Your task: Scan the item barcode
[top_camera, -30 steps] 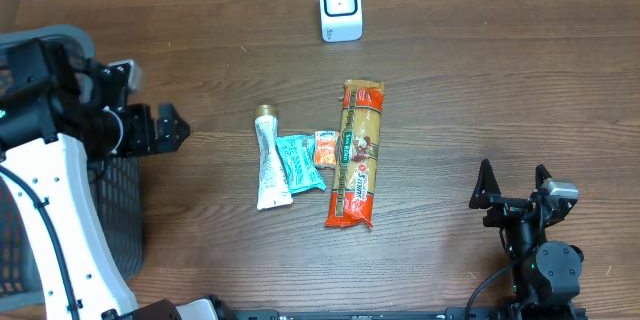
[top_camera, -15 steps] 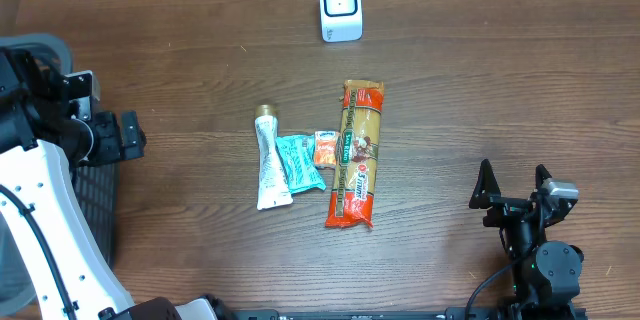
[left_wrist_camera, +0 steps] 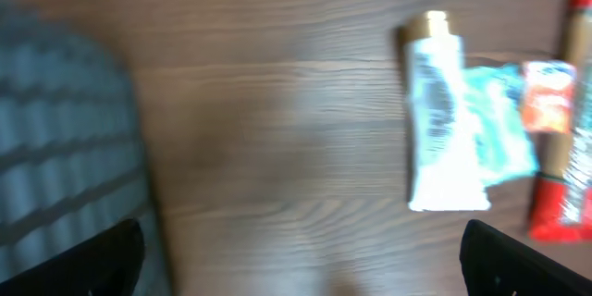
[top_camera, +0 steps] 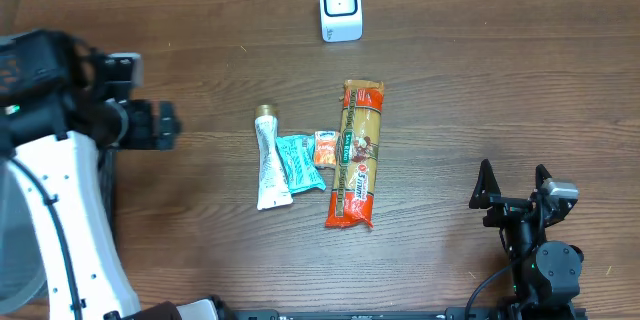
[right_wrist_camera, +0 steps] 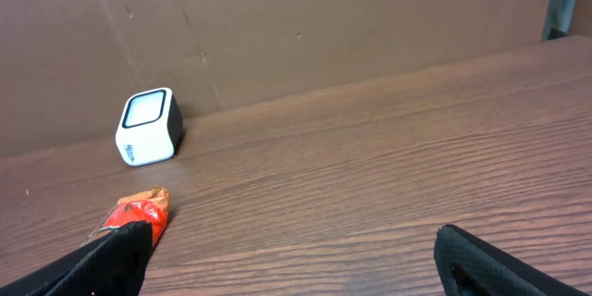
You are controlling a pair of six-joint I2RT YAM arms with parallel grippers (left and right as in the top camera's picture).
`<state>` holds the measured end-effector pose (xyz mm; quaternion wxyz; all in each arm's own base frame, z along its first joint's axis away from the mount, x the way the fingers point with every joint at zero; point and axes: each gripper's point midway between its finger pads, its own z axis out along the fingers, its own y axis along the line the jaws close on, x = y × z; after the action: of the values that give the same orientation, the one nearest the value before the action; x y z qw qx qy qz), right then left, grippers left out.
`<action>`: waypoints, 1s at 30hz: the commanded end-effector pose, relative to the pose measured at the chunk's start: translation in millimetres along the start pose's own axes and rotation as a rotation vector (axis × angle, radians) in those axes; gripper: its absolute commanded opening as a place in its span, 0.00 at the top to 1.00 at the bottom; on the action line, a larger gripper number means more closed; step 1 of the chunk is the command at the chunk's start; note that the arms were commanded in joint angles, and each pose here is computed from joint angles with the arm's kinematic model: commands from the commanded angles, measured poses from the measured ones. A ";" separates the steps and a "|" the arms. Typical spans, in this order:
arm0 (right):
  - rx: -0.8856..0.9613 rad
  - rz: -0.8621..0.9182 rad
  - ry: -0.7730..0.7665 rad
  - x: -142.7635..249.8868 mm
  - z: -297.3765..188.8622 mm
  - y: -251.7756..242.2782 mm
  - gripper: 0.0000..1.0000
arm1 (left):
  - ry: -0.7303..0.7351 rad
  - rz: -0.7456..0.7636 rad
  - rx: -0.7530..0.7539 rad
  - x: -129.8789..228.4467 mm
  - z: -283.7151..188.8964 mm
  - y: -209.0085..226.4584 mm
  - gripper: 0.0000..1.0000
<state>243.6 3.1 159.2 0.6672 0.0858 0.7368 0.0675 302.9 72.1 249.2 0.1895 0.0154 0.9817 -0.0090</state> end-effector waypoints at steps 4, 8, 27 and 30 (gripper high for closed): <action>0.013 -0.004 -0.023 -9.3 -2.5 -1.2 0.00 | -0.023 0.093 0.066 -8.1 -1.1 -33.2 0.00; 0.013 -0.005 -0.023 -9.3 -2.5 -1.2 0.00 | -0.021 0.088 0.066 -7.6 -1.1 -33.3 0.00; 0.013 -0.004 -0.023 -9.3 -2.5 -1.2 0.00 | -0.021 0.086 0.066 -7.8 -1.0 -33.3 0.00; 0.013 -0.004 -0.023 -9.3 -2.5 -1.2 0.00 | -0.021 0.086 0.066 -7.8 -1.0 -33.3 0.00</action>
<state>243.6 3.2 159.3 0.6673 0.0854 0.7368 0.0674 308.4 42.0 249.6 0.1911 0.0605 0.9793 -0.0276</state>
